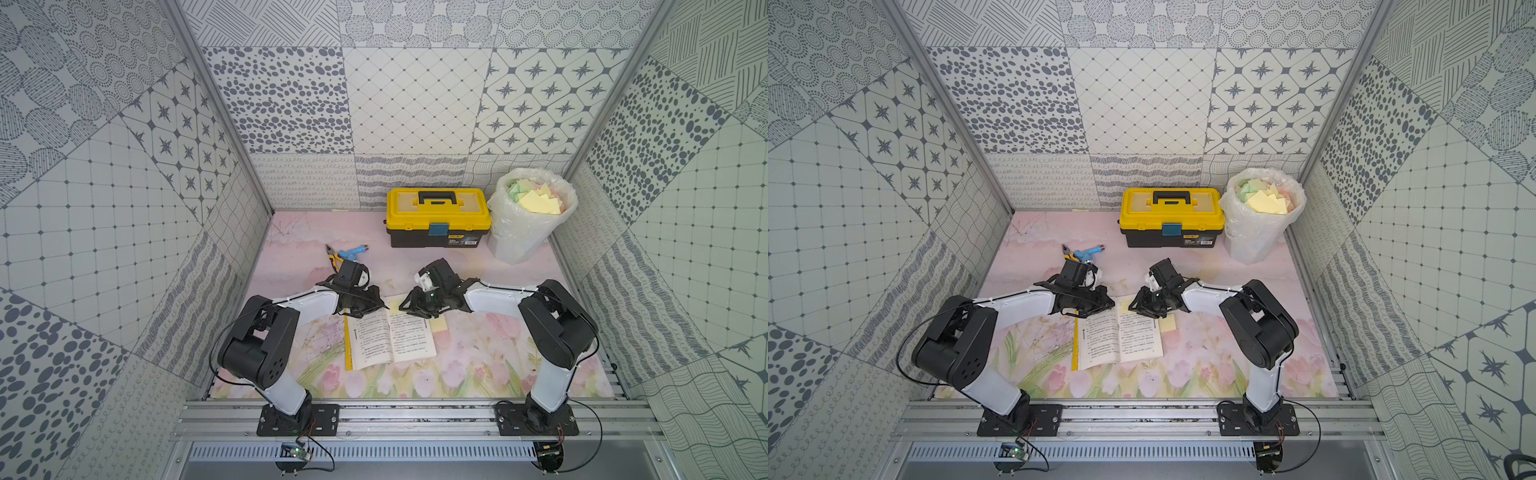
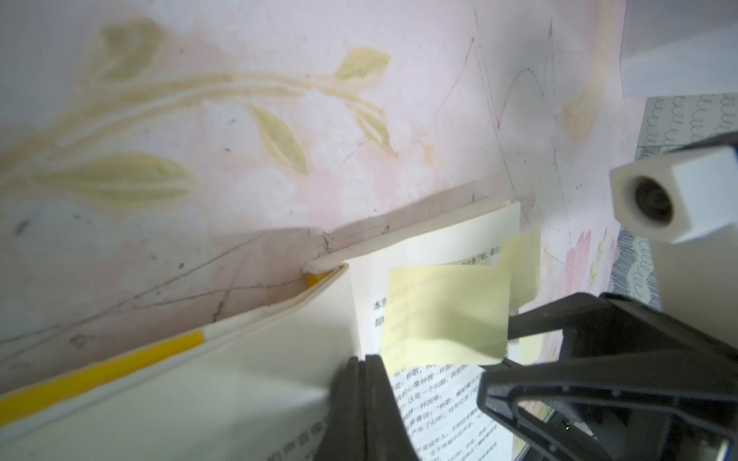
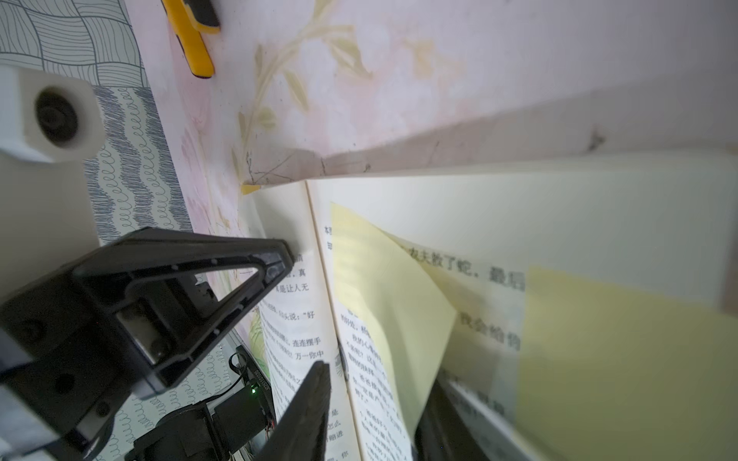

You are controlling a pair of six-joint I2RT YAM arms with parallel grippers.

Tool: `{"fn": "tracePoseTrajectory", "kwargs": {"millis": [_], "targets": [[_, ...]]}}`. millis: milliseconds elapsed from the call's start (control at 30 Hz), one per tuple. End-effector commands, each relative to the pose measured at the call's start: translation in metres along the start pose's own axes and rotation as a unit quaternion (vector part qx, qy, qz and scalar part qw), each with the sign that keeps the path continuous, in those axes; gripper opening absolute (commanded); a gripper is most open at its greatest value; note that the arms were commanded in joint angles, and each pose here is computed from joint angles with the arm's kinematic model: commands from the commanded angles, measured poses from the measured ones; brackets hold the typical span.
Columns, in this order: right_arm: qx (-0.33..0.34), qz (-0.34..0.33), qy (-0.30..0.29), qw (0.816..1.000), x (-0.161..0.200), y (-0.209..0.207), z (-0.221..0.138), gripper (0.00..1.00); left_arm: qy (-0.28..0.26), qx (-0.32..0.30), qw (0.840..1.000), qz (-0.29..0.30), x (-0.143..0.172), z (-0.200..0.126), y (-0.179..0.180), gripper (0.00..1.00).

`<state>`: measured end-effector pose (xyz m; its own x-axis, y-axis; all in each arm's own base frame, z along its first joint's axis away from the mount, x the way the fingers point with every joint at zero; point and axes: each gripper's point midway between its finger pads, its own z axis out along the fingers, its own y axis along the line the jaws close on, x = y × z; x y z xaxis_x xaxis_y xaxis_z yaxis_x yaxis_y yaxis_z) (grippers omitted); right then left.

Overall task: Peel off the used sticky note
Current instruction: Tear off the note from the book.

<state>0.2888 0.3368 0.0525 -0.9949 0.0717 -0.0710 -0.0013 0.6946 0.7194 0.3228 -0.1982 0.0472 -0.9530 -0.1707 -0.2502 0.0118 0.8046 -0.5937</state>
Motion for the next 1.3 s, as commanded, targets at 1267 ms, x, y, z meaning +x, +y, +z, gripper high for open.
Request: {"fn": "tracePoseTrajectory", "kwargs": {"millis": [1267], "targets": [[-0.055,0.012,-0.003,0.998,-0.011,0.027,0.001,0.0,0.069,-0.136,0.978,0.142,0.057,0.001,0.029,0.0]]}}
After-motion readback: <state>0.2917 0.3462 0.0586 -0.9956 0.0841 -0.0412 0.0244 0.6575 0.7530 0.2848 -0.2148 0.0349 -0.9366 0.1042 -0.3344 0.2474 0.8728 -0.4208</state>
